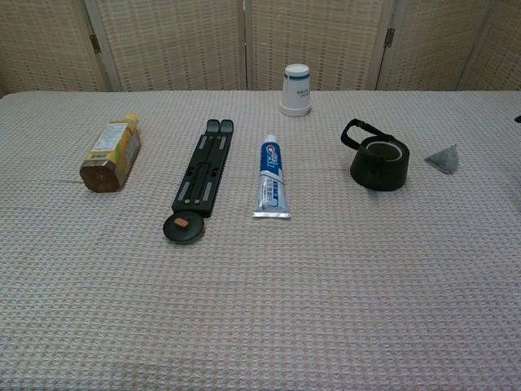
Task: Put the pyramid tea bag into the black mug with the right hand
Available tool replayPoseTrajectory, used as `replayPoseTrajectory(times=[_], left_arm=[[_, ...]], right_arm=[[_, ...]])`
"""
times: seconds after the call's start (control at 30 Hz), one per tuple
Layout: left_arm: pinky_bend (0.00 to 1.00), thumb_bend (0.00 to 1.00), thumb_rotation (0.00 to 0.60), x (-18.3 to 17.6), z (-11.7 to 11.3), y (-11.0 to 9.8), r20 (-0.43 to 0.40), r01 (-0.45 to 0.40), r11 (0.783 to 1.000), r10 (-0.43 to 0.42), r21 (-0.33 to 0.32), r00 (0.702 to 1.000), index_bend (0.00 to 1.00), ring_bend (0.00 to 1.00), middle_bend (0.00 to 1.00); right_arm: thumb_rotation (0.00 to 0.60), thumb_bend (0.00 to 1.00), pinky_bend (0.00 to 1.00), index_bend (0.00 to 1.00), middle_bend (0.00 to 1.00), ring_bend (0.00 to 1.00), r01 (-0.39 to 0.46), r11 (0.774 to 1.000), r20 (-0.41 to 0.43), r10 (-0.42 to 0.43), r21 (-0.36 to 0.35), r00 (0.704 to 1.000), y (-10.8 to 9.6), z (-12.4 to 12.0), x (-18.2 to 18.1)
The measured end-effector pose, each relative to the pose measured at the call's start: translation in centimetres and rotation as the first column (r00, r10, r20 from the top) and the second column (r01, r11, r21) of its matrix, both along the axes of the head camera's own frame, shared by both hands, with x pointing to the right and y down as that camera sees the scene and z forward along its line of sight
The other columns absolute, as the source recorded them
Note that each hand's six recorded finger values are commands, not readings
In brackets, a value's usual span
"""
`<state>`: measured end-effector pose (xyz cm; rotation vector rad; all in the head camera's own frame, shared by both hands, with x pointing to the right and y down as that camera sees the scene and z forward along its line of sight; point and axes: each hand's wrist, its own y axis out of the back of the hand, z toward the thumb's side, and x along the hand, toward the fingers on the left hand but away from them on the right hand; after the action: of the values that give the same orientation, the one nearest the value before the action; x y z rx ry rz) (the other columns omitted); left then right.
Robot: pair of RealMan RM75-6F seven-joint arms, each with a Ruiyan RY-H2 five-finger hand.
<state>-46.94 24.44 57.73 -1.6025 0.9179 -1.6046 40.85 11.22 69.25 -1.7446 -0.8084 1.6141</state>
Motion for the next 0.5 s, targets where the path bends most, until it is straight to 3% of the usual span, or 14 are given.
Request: replayPoseTrajectory(times=[0.5], left_arm=[[0.25, 0.22, 0.6, -0.1, 0.1, 0.0, 0.001, 0.002, 1.0, -0.002, -0.01, 1.0, 0.0, 0.0, 0.0]], right_arm=[[0.6, 0.23, 0.0, 0.55, 0.02, 0.0, 0.01, 0.989, 0.109, -0.026, 0.15, 0.994, -4.3, -6.8, -4.3]])
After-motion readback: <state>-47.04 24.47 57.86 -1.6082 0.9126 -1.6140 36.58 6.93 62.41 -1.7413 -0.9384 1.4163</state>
